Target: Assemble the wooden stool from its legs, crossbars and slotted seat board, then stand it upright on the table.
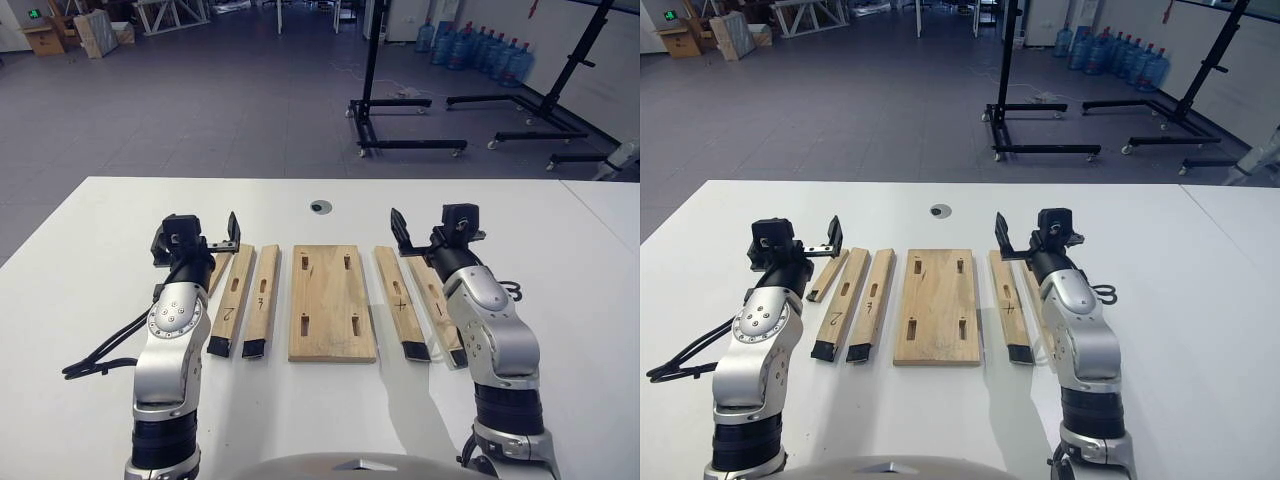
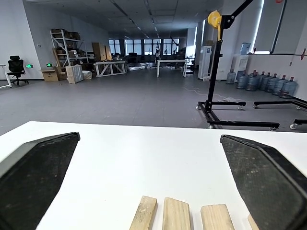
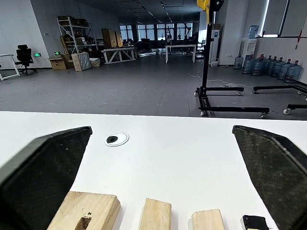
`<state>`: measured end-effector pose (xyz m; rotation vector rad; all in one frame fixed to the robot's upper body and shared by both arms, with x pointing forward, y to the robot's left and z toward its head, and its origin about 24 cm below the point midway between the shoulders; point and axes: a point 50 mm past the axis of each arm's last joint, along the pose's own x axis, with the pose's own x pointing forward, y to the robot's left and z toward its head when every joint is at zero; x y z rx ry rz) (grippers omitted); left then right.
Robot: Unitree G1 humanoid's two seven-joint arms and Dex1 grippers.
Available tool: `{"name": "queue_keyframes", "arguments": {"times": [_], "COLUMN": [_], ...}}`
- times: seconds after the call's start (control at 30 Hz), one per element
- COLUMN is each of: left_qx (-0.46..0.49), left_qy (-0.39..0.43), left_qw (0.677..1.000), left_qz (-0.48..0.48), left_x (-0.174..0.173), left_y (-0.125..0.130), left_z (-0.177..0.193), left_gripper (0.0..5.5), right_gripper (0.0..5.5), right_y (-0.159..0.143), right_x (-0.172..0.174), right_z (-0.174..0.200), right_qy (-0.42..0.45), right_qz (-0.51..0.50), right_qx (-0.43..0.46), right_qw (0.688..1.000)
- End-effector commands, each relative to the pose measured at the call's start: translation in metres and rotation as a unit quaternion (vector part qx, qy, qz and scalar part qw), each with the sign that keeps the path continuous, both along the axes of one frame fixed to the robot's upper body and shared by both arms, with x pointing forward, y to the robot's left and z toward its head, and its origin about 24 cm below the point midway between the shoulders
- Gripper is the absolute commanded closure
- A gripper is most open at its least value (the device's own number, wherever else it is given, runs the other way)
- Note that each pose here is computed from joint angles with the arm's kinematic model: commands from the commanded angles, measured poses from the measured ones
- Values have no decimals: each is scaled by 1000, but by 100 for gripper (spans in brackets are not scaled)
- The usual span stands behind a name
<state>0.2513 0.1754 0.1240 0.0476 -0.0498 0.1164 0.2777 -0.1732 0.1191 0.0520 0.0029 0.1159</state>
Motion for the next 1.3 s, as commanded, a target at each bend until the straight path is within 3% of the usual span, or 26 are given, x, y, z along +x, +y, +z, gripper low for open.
{"name": "queue_keyframes", "arguments": {"times": [0.03, 0.93, 1.17, 1.3], "left_qx": [-1, -6, 5, 6], "left_qy": [1, -6, 1, 5], "left_qw": [1000, 1000, 1000, 1000], "left_qz": [4, 7, 13, 8], "left_x": [-2, 4, 3, 4], "left_y": [1, 7, 13, 10], "left_z": [-3, -1, -3, -4], "left_gripper": [12, 12, 12, 12], "right_gripper": [10, 10, 10, 10], "right_y": [5, 0, -98, -106], "right_x": [4, 10, 25, 14], "right_z": [2, 7, 37, -2], "right_qy": [-4, -15, 96, 195], "right_qz": [14, 3, -22, 7], "right_qx": [1, -7, -60, -62], "right_qw": [1000, 1000, 993, 979]}}
